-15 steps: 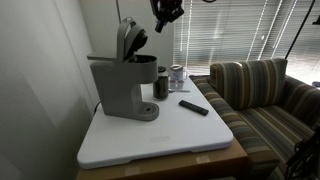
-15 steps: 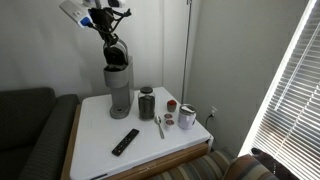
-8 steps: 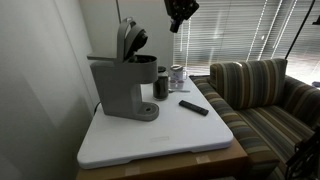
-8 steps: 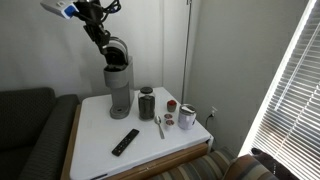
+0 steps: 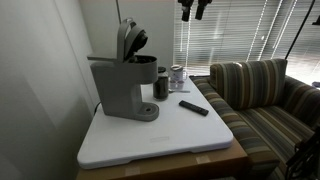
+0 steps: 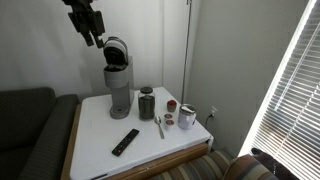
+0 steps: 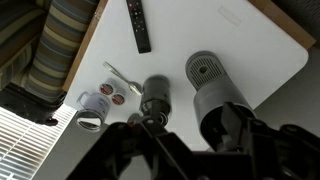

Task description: Open the grey coffeemaker

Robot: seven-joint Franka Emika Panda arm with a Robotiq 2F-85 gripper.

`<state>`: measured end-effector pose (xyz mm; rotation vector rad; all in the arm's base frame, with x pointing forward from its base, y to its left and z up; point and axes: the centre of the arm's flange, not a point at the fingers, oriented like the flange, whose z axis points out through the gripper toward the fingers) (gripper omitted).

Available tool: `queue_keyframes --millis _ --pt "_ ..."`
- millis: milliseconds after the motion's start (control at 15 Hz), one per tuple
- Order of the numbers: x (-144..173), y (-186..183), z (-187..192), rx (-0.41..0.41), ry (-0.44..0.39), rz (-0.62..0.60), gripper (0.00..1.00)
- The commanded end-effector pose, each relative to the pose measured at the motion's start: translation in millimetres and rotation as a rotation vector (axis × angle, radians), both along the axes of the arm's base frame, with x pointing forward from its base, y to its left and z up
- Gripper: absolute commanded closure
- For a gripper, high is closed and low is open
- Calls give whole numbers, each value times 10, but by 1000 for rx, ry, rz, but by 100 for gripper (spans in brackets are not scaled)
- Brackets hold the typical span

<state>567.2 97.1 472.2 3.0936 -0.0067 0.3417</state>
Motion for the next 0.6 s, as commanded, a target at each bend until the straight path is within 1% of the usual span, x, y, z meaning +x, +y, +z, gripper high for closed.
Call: queue_keyframes --millis 0,67,133,267,333,533 --pt "-162 -23 80 -30 26 42 5" --pt "-173 -29 95 -25 34 54 1" --pt "-177 -34 99 -21 37 64 0" --pt "-173 -33 98 -5 42 94 0" --pt "-90 14 107 -14 19 61 0" --pt "-93 17 100 -12 22 77 0"
